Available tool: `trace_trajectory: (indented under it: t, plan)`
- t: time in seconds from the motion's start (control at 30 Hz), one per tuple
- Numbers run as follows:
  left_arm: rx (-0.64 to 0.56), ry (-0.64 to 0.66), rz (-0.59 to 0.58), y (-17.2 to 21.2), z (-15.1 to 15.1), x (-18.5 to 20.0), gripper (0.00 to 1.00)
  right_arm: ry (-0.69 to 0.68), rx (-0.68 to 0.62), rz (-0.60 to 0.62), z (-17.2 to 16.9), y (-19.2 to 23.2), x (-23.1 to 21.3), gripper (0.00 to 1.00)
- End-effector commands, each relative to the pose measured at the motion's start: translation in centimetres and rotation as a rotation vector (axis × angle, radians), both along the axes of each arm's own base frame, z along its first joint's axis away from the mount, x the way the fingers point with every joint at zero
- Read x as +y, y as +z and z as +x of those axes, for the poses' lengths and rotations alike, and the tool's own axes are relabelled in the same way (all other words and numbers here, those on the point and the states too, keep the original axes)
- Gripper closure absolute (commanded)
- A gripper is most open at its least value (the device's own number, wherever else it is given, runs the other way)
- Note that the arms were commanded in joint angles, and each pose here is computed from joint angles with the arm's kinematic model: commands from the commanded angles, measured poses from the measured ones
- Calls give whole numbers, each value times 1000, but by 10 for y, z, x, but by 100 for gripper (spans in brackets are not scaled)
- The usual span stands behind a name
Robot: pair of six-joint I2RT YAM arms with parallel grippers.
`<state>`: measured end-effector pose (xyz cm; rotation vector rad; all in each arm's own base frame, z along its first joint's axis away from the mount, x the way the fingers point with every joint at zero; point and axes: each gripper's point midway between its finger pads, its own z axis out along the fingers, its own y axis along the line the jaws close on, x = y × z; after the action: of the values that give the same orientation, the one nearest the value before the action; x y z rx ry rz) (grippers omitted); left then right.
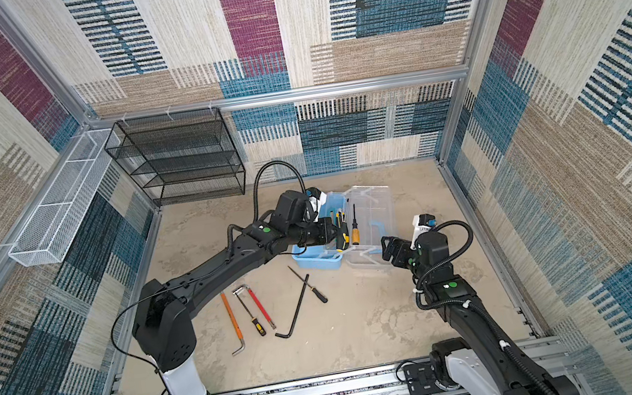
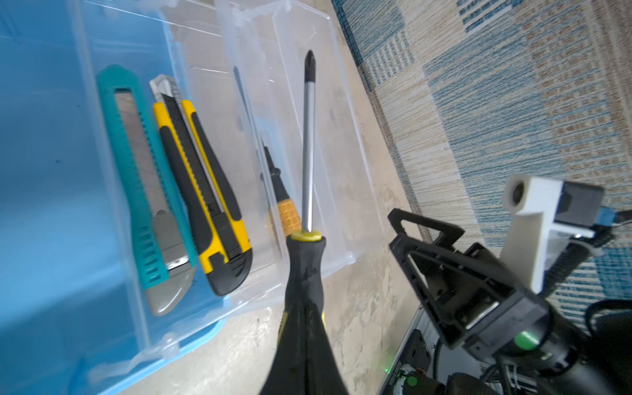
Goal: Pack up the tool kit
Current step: 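Carry the black-yellow screwdriver over the box and lower it beside the wooden screwdriver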
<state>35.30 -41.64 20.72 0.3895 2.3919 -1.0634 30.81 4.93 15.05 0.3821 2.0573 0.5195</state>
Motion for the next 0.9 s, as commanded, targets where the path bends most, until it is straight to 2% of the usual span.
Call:
trace_trajectory:
  t: [0.0,0.27,0.63,0.73,0.87]
  plan:
    - [8,-25,-93,16,5,-23,100,-3,-23,20,0,2,0,10]
    - [85,-9,-145,0,24,-52,100,1,-17,43,-5,-4,2,10]
    - [129,51,-143,-22,41,-61,97,28,-3,65,-11,-11,7,10]
    - [156,37,-146,-28,40,-66,91,27,-2,62,-12,-11,7,10]
    - [159,30,-139,-28,38,-66,72,27,-2,55,-13,-10,6,10]
